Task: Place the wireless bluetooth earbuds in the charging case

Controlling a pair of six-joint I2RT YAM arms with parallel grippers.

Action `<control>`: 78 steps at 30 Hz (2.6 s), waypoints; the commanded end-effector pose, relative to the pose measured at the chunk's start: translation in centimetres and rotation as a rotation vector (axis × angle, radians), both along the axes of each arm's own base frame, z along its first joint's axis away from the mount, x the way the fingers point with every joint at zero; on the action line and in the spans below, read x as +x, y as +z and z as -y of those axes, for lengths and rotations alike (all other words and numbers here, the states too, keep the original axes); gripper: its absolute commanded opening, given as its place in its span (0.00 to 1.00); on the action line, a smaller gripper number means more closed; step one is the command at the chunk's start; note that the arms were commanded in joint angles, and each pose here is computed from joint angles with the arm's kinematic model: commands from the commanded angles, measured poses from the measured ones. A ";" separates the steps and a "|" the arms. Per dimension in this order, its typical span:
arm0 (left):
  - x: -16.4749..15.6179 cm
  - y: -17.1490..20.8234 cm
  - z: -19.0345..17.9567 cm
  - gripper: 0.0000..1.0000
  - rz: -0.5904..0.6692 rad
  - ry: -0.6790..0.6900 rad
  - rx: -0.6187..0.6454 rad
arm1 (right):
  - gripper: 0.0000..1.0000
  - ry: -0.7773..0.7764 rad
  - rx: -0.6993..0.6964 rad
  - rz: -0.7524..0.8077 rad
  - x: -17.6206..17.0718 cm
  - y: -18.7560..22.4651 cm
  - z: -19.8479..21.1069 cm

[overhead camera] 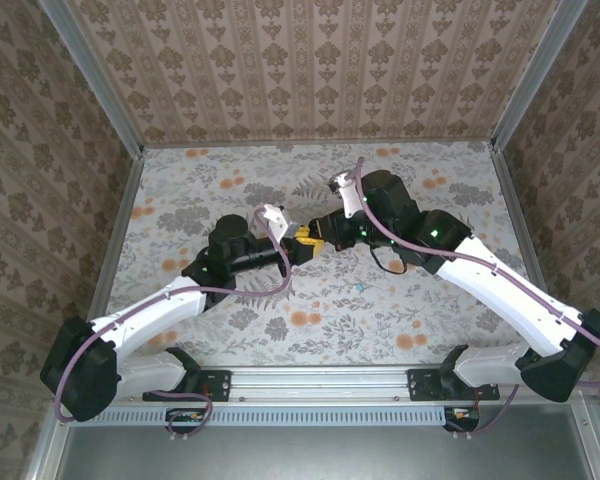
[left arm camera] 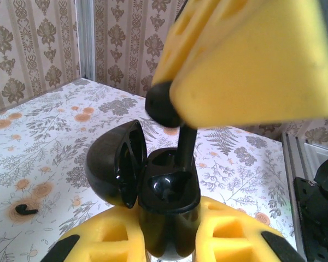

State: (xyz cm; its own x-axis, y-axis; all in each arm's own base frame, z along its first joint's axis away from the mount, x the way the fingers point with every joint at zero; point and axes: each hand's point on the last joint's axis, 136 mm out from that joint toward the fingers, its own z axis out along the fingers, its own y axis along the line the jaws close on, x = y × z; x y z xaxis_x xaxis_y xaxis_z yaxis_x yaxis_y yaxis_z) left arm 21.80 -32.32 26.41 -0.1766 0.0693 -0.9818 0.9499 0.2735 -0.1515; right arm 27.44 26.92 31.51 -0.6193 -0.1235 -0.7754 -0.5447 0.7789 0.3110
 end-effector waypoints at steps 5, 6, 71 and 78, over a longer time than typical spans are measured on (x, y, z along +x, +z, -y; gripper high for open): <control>0.3 1.2 0.0 0.00 0.059 0.017 -0.010 | 0.14 -0.093 0.018 0.069 0.6 1.5 1.7; 0.3 1.2 0.0 0.00 0.061 0.018 -0.009 | 0.14 -0.102 0.013 0.073 0.6 1.4 1.9; 0.2 1.1 -0.3 0.00 0.080 0.036 -0.007 | 0.51 -0.235 0.107 -0.093 1.0 0.2 3.0; 0.3 0.3 -1.0 0.00 0.077 0.064 0.009 | 0.52 -0.277 0.127 -0.135 1.7 -1.7 4.6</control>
